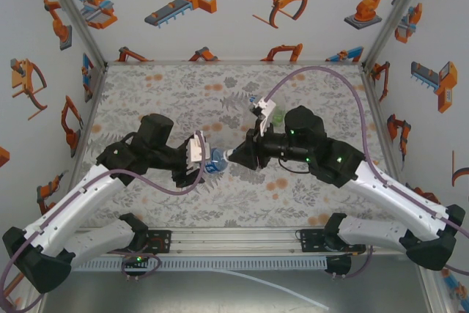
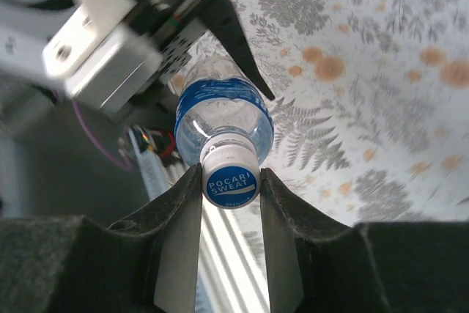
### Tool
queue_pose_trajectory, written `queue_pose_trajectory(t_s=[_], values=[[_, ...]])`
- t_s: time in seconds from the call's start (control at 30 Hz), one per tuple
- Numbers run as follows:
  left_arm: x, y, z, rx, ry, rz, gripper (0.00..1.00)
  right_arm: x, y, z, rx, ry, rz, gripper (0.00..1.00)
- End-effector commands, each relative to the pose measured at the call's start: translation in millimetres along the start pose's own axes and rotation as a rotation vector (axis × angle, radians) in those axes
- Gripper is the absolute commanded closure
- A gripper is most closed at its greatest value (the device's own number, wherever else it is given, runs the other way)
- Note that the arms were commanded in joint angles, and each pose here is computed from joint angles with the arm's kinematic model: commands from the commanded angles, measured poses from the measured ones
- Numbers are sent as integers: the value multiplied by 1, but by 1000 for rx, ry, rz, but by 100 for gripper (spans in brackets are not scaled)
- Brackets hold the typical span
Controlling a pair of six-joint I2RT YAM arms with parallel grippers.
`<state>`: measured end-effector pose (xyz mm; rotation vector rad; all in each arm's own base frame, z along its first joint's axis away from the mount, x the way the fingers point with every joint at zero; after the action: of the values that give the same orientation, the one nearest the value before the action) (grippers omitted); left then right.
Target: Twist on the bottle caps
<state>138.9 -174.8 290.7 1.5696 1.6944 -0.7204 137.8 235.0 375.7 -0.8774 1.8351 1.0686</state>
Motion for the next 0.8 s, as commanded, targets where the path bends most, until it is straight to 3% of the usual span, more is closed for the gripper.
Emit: queue_pose_trajectory(t_s=[0.0,0.13,0.33,0.53,0.7,0.77], values=[[-18,7,-7,-87,-112,59,100,17,-15,11,148,24,468,100],[-15,9,-5,-105,-103,74,100,25,-21,12,213,24,699,100],[-9,8,0,-101,-82,170,100,34,-26,20,255,50,903,100],[-2,13,7,-147,-80,243,100,41,-31,31,287,82,933,100],[6,15,17,-121,-56,235,100,40,-36,27,344,47,884,73],[8,15,21,-107,-59,231,100,40,-38,26,364,28,877,67]])
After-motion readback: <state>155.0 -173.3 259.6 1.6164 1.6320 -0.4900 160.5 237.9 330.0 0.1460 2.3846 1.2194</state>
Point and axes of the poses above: each hand's point on the last joint's axis, 136 mm out from that joint toward the fingers, its own z axis out along the fingers, its own y axis along the line the jaws close on, x = y × z, the point moved 9 cm from there along -z, back along the fingers, and after that the axes turned 6 degrees about -z, right-handed, at the moved point
